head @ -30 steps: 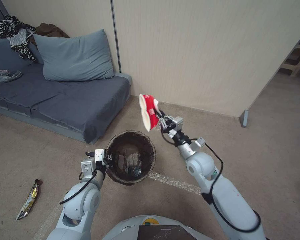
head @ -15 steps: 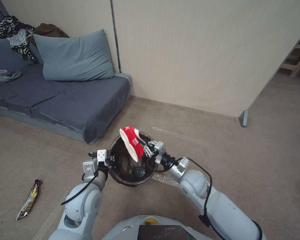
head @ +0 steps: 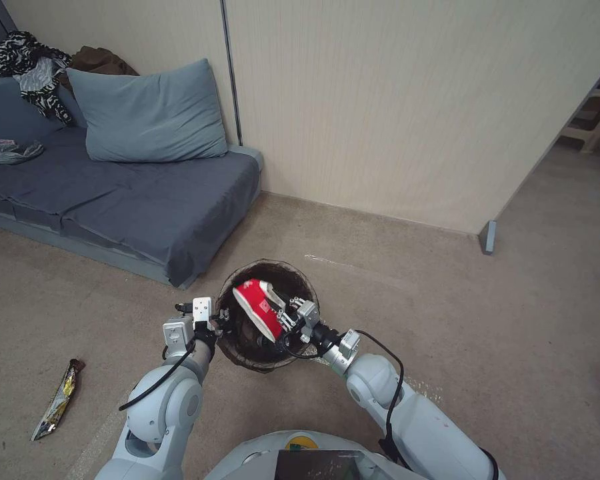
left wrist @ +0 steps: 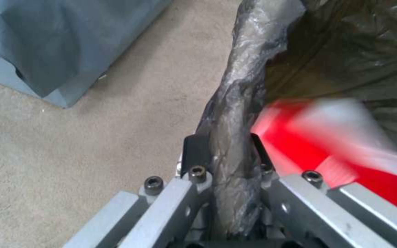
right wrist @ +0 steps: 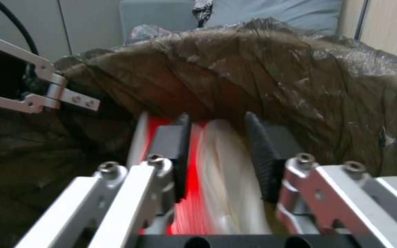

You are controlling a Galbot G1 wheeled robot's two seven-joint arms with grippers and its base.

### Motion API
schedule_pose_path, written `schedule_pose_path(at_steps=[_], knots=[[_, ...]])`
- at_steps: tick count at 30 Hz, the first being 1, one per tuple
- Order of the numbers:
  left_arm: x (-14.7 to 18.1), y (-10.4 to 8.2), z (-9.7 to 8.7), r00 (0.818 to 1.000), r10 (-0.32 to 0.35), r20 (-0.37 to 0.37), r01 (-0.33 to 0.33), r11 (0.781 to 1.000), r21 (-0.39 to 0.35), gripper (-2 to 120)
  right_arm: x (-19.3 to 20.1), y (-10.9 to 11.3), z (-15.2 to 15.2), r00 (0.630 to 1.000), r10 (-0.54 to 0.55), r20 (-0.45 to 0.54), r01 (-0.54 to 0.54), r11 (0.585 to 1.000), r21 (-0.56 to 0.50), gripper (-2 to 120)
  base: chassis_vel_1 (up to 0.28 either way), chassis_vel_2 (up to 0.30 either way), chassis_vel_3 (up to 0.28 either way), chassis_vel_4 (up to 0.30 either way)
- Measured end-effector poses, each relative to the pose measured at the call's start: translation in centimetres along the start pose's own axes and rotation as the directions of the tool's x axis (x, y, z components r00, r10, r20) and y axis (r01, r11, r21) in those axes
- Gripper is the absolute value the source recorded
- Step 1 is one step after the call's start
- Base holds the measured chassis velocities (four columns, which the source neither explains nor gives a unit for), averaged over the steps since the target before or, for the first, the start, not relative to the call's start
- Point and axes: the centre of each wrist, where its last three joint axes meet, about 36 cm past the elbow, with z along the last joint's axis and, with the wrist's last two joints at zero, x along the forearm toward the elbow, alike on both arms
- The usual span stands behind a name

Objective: Pick up the trash bin, then pick up the garbage from the floor and place it into the trash bin.

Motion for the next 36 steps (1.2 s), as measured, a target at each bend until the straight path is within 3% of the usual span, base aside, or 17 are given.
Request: schedule_pose_path(at_steps=[9, 12, 13, 16, 18, 21, 23, 25, 27, 30, 36], knots=[[-0.3, 0.1, 0.1, 1.000, -0.001, -0.004, 0.001, 1.000, -0.002, 0, 0.8, 0.4, -1.0, 1.000, -0.012, 0.016, 0.011, 1.000, 0.017, 63, 0.000, 0.000, 0.000, 0.000], [-0.4, 0.3, 0.2, 1.000, -0.006, -0.008, 0.006, 1.000, -0.005, 0, 1.5, 0.6, -2.5, 0.999, -0.011, 0.048, 0.009, 0.999, 0.042, 78, 0.000, 0.000, 0.000, 0.000], [-0.4, 0.3, 0.2, 1.000, -0.006, -0.008, 0.006, 1.000, -0.005, 0, 1.5, 0.6, -2.5, 0.999, -0.011, 0.048, 0.009, 0.999, 0.042, 78, 0.000, 0.000, 0.000, 0.000], [-0.8, 0.6, 0.5, 1.000, -0.018, -0.010, 0.018, 1.000, -0.015, 0, 2.6, 0.9, -5.4, 0.991, 0.028, 0.128, -0.039, 0.996, 0.079, 93, 0.000, 0.000, 0.000, 0.000], [-0.8, 0.7, 0.5, 1.000, -0.021, -0.008, 0.021, 1.000, -0.018, 0, 2.8, 1.0, -6.0, 0.988, 0.044, 0.146, -0.057, 0.994, 0.089, 94, 0.000, 0.000, 0.000, 0.000], [-1.0, 1.3, 0.8, 0.999, -0.033, 0.018, 0.033, 0.998, -0.054, 0, 4.9, 1.8, -9.3, 0.938, 0.271, 0.217, -0.305, 0.942, 0.141, 100, 0.000, 0.000, 0.000, 0.000], [-1.0, 1.4, 0.9, 0.999, -0.038, 0.026, 0.040, 0.997, -0.069, 0, 5.5, 2.0, -9.5, 0.920, 0.324, 0.220, -0.359, 0.922, 0.144, 100, 0.000, 0.000, 0.000, 0.000], [-1.1, 1.6, 1.0, 0.997, -0.054, 0.047, 0.058, 0.993, -0.098, 0, 6.9, 2.5, -9.2, 0.869, 0.448, 0.207, -0.479, 0.868, 0.132, 100, 0.000, 0.000, 0.000, 0.000], [-1.1, 1.6, 1.0, 0.997, -0.058, 0.053, 0.064, 0.993, -0.102, 0, 7.5, 2.7, -8.8, 0.853, 0.483, 0.198, -0.511, 0.850, 0.127, 100, 0.000, 0.000, 0.000, 0.000], [-1.0, 1.6, 1.2, 0.995, -0.068, 0.067, 0.074, 0.992, -0.106, 0, 9.6, 2.7, -5.7, 0.788, 0.591, 0.174, -0.612, 0.782, 0.113, 100, 0.000, 0.000, 0.000, 0.000], [-0.9, 1.6, 1.1, 0.995, -0.070, 0.077, 0.077, 0.992, -0.099, 0, 10.5, 3.1, -3.9, 0.757, 0.636, 0.150, -0.651, 0.754, 0.092, 100, 0.000, 0.000, 0.000, 0.000]])
